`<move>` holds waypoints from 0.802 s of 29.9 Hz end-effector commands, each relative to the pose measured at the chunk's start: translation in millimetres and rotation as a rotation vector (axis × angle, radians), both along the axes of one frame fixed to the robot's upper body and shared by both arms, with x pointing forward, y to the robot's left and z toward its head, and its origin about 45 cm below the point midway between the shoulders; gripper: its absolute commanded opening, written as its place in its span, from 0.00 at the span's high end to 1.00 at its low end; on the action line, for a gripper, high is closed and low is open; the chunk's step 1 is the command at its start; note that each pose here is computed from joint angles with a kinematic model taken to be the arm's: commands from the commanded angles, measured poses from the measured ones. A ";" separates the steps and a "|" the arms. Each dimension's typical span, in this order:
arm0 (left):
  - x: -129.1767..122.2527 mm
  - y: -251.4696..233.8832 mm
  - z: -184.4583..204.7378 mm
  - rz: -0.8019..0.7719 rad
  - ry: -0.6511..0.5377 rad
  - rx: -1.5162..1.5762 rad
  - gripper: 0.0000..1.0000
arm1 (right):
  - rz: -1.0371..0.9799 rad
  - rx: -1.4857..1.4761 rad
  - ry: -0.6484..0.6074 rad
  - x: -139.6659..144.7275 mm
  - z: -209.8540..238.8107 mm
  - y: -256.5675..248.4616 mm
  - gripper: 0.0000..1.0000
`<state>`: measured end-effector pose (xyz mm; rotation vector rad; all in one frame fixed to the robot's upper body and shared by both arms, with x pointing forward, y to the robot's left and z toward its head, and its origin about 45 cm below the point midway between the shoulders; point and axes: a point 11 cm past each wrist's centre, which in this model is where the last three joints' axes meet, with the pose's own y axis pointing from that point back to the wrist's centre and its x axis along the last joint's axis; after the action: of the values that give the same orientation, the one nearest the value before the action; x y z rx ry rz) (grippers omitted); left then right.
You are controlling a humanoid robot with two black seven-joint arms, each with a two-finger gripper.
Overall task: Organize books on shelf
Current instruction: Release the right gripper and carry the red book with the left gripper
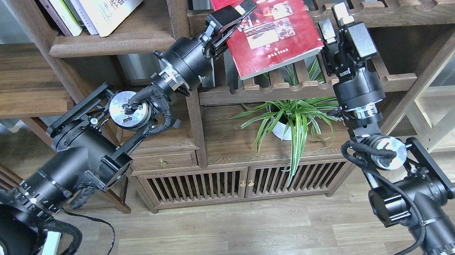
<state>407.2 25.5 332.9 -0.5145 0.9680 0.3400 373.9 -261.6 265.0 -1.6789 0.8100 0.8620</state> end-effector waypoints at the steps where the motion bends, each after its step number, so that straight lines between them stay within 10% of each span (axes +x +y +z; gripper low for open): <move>1: -15.4 -8.2 3.5 -0.074 -0.057 0.017 0.97 | -0.010 -0.002 0.016 1.8 -5.3 -3.4 0.30; 24: -63.8 61.7 17.9 -0.097 -0.370 0.254 0.94 | -0.117 -0.065 0.085 19.0 -21.4 -49.6 0.29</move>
<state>346.7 73.5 344.2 -0.3133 0.6623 0.2443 391.6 -306.6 248.4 -1.6465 0.9702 0.8337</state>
